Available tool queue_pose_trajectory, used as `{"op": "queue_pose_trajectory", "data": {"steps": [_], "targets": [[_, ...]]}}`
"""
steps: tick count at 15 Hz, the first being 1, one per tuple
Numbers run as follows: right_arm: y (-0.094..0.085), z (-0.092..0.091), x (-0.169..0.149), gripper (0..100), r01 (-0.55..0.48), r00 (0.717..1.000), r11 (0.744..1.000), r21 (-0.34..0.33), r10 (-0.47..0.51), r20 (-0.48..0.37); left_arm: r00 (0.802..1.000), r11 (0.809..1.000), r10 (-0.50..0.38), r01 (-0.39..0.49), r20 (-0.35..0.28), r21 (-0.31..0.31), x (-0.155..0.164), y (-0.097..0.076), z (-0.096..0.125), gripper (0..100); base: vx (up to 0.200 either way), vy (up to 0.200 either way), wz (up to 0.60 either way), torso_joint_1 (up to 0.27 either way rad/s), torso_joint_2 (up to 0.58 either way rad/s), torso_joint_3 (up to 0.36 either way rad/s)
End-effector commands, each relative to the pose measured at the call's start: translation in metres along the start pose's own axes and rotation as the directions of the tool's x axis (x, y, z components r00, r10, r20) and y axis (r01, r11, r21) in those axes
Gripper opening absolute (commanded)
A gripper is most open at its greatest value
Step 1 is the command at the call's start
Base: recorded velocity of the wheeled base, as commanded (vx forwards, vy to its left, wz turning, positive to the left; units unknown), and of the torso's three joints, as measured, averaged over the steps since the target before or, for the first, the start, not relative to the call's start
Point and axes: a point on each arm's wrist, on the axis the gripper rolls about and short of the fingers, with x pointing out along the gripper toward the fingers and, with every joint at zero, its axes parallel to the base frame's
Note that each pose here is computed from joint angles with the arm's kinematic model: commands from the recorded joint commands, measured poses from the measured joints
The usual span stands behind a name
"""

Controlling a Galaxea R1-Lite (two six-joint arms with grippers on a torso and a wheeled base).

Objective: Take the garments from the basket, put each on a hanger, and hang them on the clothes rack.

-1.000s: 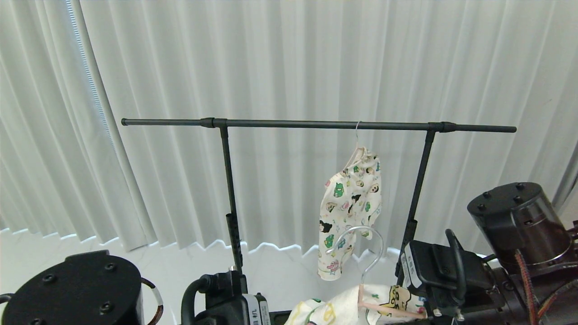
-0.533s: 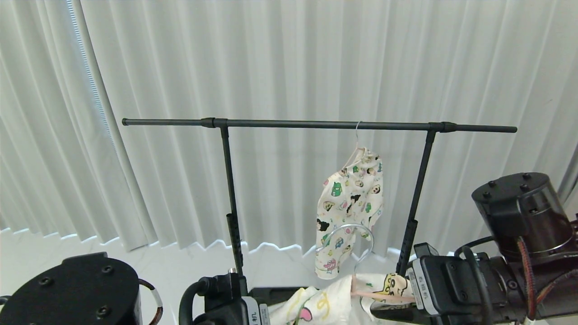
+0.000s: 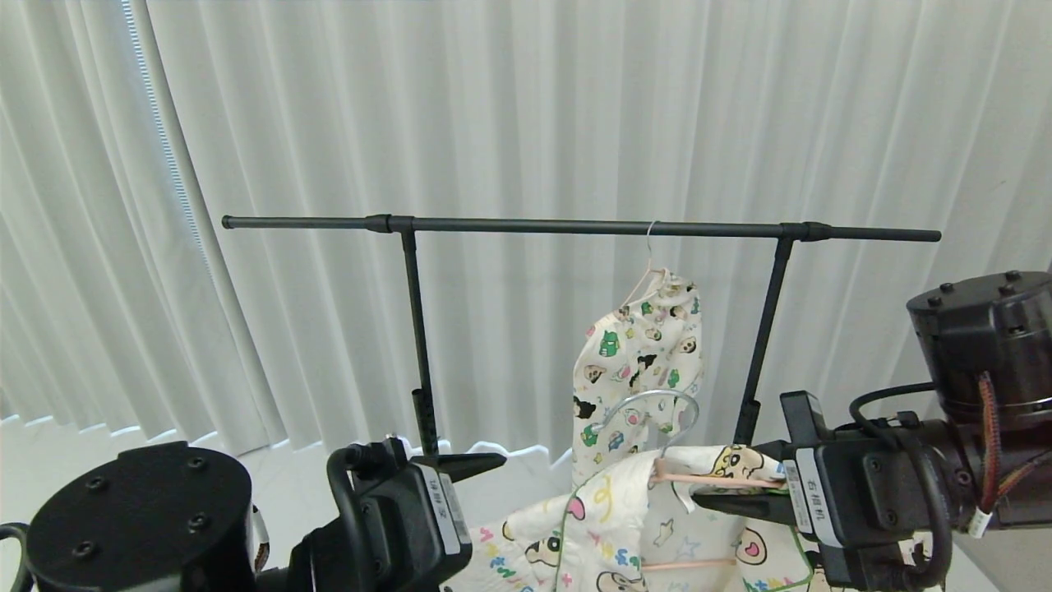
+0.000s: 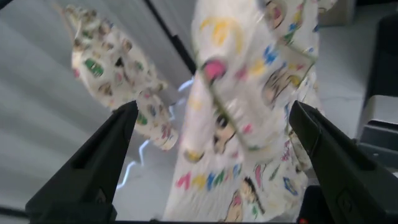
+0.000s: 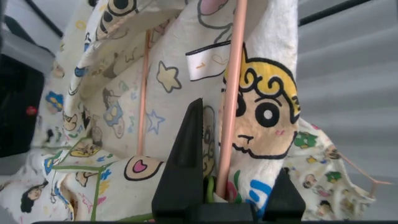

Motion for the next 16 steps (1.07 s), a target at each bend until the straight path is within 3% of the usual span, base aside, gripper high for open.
{"op": "queue_pose_trajectory", "data": {"steps": [1,5,7,8,11,16], "targets": [[-0.002,-0.001,-0.007,0,0.028,1.000,1.000,-0.003,-0.028,-0.002,0.995,0.997,0.071,-0.074,-0.072,-0.034,-0.012,0.009,-0.021,100,0.000,0.000,0.00,0.000,0.00,0.000],[-0.008,-0.006,-0.013,0,0.066,0.998,0.998,0.003,-0.066,-0.021,0.979,0.984,0.156,-0.166,-0.129,-0.072,-0.040,0.013,-0.045,100,0.000,0.000,0.00,0.000,0.00,0.000],[-0.009,-0.005,-0.014,0,0.078,0.997,0.997,-0.003,-0.078,-0.013,0.960,0.968,0.209,-0.230,-0.186,-0.100,-0.046,0.019,-0.058,100,0.000,0.000,0.00,0.000,0.00,0.000],[-0.009,-0.004,-0.016,0,0.087,0.996,0.996,-0.006,-0.087,-0.007,0.941,0.949,0.240,-0.279,-0.238,-0.146,-0.049,0.023,-0.068,100,0.000,0.000,0.00,0.000,0.00,0.000],[-0.012,-0.001,-0.018,0,0.100,0.995,0.995,-0.014,-0.100,0.004,0.932,0.911,0.217,-0.300,-0.289,-0.284,-0.044,0.023,-0.076,100,0.000,0.000,0.00,0.000,0.00,0.000],[-0.013,0.003,-0.021,0,0.112,0.994,0.993,-0.024,-0.112,0.017,0.919,0.899,0.189,-0.304,-0.346,-0.316,-0.033,0.027,-0.085,100,0.000,0.000,0.00,0.000,0.00,0.000]]}}
